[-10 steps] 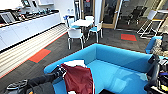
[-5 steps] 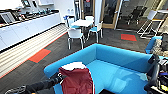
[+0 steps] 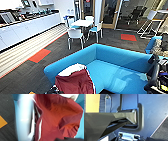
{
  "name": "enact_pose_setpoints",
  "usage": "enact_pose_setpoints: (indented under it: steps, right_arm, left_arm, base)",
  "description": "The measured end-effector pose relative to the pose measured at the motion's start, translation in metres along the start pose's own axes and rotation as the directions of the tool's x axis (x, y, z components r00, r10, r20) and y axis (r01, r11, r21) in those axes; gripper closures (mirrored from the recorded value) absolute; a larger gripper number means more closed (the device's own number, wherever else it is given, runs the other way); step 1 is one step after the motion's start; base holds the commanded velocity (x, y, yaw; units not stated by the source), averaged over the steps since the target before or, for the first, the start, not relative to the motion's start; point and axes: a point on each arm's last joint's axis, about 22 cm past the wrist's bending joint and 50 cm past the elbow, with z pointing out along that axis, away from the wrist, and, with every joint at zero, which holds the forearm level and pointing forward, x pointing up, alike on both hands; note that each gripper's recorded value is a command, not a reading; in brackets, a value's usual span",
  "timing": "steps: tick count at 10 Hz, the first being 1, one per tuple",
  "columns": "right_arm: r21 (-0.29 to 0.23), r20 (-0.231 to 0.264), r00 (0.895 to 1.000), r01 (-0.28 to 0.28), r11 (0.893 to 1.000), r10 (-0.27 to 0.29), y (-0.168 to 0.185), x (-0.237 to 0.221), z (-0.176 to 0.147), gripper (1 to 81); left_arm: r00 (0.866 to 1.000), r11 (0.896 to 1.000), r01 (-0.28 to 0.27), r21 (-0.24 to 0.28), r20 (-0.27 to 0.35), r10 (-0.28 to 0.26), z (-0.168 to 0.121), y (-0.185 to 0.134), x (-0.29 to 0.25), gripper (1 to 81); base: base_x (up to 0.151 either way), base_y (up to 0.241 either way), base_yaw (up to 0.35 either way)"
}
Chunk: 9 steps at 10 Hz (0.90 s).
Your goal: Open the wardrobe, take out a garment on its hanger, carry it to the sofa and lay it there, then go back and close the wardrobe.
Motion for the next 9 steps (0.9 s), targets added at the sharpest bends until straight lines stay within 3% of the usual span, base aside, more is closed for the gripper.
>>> enact_pose_setpoints:
  steps: [2, 3, 6, 7, 8, 9]
  right_arm:
    - [0.000, -0.001, 1.000, 0.001, 1.000, -0.001, 0.000, 0.000, 0.000, 1.0]
    - [0.001, -0.002, 1.000, 0.001, 1.000, -0.001, 0.000, -0.001, 0.000, 1.0]
    - [0.001, 0.001, 1.000, 0.000, 1.000, 0.000, 0.000, -0.005, 0.000, 1.0]
    - [0.002, 0.001, 1.000, 0.001, 1.000, -0.001, -0.002, -0.005, 0.000, 1.0]
    - [0.002, 0.001, 1.000, 0.001, 1.000, -0.001, -0.002, -0.005, 0.000, 1.0]
    - [0.002, 0.001, 1.000, 0.001, 1.000, -0.001, -0.001, -0.004, 0.000, 1.0]
  left_arm:
    - [0.997, 0.994, -0.078, 0.083, 0.024, 0.076, -0.009, -0.053, -0.025, 1.0]
    - [0.992, 0.988, -0.124, 0.096, 0.048, 0.120, -0.010, -0.065, -0.043, 1.0]
    - [0.960, 0.960, -0.252, 0.122, 0.159, 0.232, -0.010, -0.096, -0.152, 1.0]
    - [0.939, 0.947, -0.300, 0.116, 0.211, 0.272, -0.016, -0.108, -0.193, 1.0]
    - [0.905, 0.931, -0.355, 0.083, 0.279, 0.320, -0.025, -0.116, -0.234, 1.0]
    - [0.856, 0.915, -0.403, 0.016, 0.361, 0.371, -0.034, -0.115, -0.281, 1.0]
  base:
    - [0.000, 0.000, 0.000]
    - [0.000, 0.000, 0.000]
    - [0.000, 0.000, 0.000]
    - [0.000, 0.000, 0.000]
    - [0.000, 0.000, 0.000]
    - [0.000, 0.000, 0.000]
